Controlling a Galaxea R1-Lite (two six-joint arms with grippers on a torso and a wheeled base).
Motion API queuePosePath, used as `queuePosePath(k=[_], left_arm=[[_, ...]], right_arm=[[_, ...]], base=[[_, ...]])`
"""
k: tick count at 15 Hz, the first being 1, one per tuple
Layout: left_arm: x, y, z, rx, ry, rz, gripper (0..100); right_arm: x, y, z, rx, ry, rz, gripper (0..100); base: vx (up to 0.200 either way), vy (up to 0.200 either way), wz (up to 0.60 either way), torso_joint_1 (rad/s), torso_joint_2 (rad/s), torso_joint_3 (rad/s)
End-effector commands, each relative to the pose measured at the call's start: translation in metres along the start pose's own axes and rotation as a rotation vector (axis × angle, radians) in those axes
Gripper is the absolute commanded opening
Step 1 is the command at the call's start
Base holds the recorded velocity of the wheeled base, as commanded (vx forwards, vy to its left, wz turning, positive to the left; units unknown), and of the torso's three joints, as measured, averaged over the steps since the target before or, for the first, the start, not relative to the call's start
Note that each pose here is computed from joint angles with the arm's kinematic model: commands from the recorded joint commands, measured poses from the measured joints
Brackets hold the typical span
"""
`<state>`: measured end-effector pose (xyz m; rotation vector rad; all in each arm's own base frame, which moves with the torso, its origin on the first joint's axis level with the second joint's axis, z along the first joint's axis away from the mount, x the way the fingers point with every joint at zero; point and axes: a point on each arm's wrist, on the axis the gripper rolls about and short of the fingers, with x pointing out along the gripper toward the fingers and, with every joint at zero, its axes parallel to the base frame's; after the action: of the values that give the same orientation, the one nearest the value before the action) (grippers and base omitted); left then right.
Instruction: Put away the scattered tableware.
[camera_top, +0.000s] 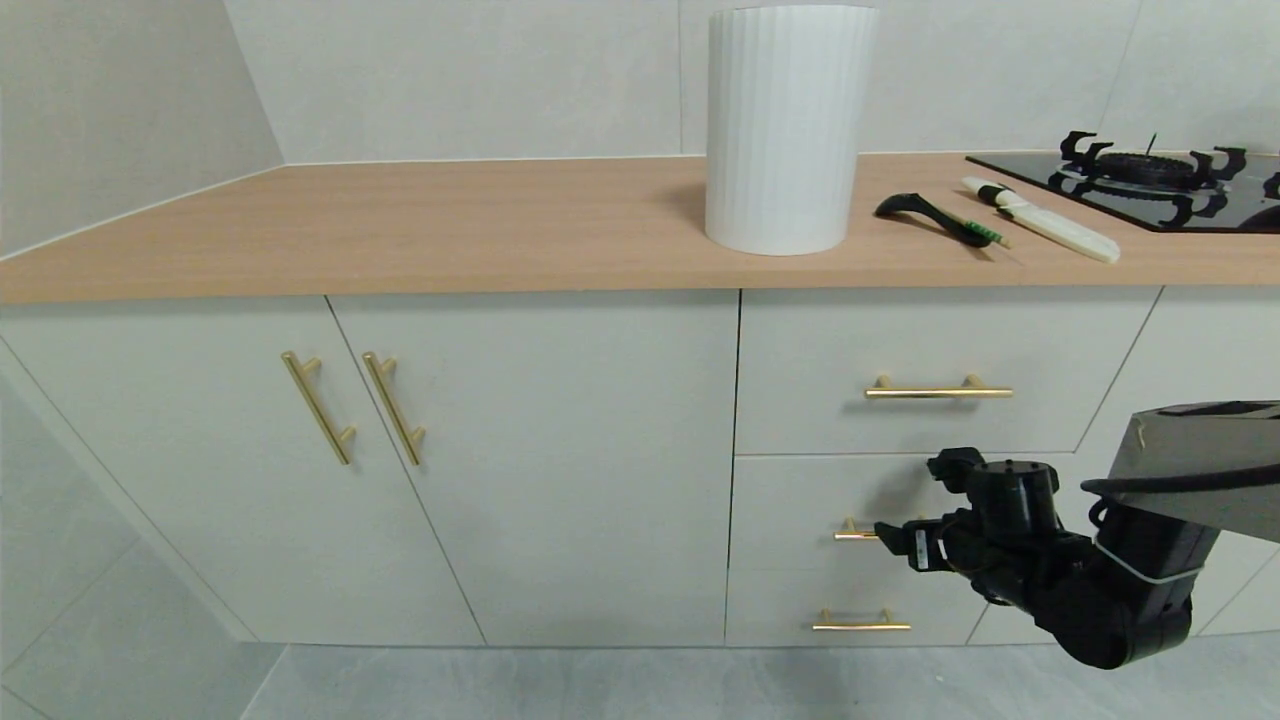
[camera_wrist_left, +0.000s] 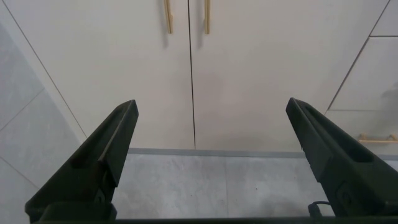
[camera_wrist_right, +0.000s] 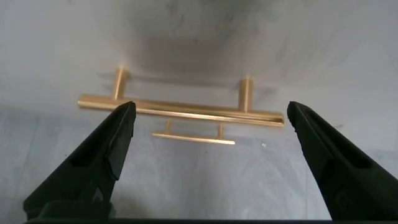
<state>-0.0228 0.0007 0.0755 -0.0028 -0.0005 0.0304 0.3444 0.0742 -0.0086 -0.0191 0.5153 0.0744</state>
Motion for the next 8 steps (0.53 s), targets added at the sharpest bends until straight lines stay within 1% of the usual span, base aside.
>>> queuePosePath(k=[1, 4, 8], left_arm=[[0.000, 0.000, 0.000, 0.000, 0.000, 0.000, 100], [0.000, 0.000, 0.000, 0.000, 0.000, 0.000, 100], [0.000, 0.000, 0.000, 0.000, 0.000, 0.000, 100]], right_arm=[[0.012, 0.001, -0.007, -0.001, -0.013, -0.026, 100], [0.016, 0.001, -0.010, -0.002, -0.009, -0.041, 100], [0.017, 0.004, -0.019, -0.015, 0.018, -0.037, 100]], base=[[0.000, 0.000, 0.00, 0.000, 0.00, 0.000], [0.000, 0.000, 0.00, 0.000, 0.00, 0.000], [0.000, 0.000, 0.00, 0.000, 0.00, 0.000]])
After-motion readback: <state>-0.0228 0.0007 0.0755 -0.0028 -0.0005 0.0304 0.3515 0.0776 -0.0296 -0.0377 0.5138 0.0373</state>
